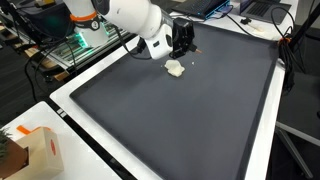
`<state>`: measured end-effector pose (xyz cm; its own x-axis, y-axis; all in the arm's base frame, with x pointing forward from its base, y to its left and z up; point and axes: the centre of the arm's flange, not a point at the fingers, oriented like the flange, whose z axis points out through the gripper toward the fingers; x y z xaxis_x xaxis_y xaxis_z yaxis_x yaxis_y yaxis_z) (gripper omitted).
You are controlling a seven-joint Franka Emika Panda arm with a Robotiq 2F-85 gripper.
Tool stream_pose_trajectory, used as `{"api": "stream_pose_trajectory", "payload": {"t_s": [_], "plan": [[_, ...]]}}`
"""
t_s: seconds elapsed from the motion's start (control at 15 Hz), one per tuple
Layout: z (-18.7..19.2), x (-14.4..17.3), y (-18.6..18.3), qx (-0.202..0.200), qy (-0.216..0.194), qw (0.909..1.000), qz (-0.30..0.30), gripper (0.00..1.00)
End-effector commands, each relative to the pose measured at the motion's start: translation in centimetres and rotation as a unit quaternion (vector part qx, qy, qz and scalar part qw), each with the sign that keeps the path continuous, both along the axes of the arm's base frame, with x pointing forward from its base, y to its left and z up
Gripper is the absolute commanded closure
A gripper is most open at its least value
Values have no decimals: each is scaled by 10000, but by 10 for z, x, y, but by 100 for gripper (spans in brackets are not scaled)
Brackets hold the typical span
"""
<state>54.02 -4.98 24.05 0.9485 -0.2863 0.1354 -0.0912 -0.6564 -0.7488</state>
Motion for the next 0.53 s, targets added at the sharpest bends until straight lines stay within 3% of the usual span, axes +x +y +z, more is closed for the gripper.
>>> {"api": "stream_pose_trajectory", "payload": {"t_s": [0.0, 0.47], "plan": [[2, -7, 3, -94, -33, 9992, -379, 97], [12, -17, 14, -755, -324, 9914, -1014, 97]]}}
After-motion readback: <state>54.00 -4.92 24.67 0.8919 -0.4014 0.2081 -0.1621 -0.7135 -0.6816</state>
